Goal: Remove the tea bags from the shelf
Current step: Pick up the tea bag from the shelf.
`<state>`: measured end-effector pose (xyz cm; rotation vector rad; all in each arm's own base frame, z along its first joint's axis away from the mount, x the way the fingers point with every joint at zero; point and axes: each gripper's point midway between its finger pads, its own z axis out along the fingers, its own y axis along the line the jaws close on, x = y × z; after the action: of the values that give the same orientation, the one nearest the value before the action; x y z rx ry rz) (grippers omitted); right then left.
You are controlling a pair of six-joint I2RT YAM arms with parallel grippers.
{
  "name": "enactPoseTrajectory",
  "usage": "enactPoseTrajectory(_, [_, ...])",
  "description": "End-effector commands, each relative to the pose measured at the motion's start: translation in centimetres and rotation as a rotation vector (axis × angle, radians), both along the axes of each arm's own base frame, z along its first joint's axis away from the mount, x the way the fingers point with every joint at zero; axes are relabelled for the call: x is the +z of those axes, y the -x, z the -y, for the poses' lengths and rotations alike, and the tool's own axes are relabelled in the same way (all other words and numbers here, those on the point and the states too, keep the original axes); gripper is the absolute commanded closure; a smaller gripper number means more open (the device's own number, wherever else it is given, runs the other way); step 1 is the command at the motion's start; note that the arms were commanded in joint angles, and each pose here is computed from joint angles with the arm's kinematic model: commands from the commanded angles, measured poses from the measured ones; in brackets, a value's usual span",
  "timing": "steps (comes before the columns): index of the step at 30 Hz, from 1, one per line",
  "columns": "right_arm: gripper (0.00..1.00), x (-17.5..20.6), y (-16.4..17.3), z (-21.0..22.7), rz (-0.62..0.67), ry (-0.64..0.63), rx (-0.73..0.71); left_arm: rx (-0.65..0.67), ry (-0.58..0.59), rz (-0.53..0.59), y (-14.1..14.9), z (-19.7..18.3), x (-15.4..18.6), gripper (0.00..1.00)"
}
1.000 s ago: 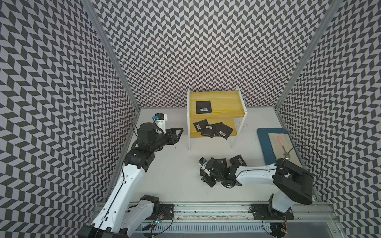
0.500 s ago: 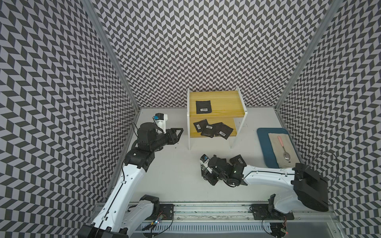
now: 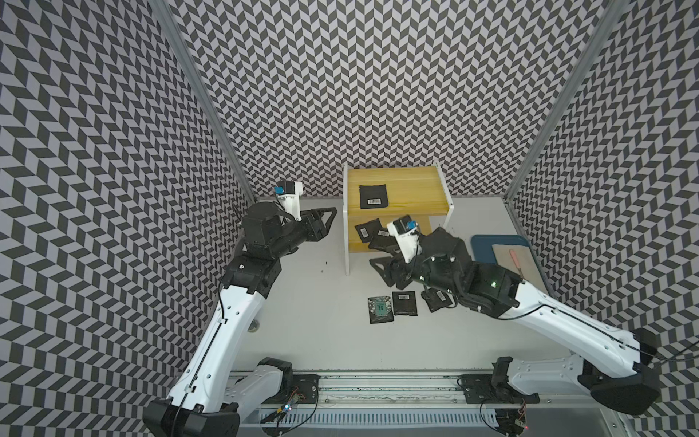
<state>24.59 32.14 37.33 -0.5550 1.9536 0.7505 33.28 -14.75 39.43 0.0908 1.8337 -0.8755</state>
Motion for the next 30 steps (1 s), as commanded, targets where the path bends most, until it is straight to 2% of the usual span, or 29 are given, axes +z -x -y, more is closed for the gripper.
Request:
enactPoseTrajectory(1, [0.31, 2.2, -2.7, 1.8, -0.062, -0.014, -0.087, -0.031, 0.009, 0.028, -0.6, 0.9, 1.5, 0.42])
enactPoseTrajectory(6, [0.29, 5.4, -8.3, 3.4, -0.065, -0.017, -0.214, -0.056, -0.008, 0.01, -1.9, 1.9, 1.3, 0.42])
enactPoseTrajectory(14, [0.29, 5.4, -14.0, 2.8, -0.097, -0.025, -0.273, -0.063, -0.052, -0.034, -3.7, 2.9, -0.1, 0.42])
enactPoseTrajectory(18, [0.3, 3.5, -16.0, 2.6, -0.135, 0.011, -0.312, -0.063, -0.064, -0.073, -4.2, 3.0, -1.7, 0.48])
enactPoseTrajectory(21, [0.29, 2.5, -16.6, 2.2, -0.152, 0.026, -0.311, -0.048, -0.077, -0.077, -4.1, 2.7, -2.4, 0.56])
enactPoseTrajectory(30, [0.29, 0.4, -17.9, 1.0, -0.185, 0.046, -0.283, -0.058, -0.072, -0.087, -4.0, 2.9, -3.0, 0.59])
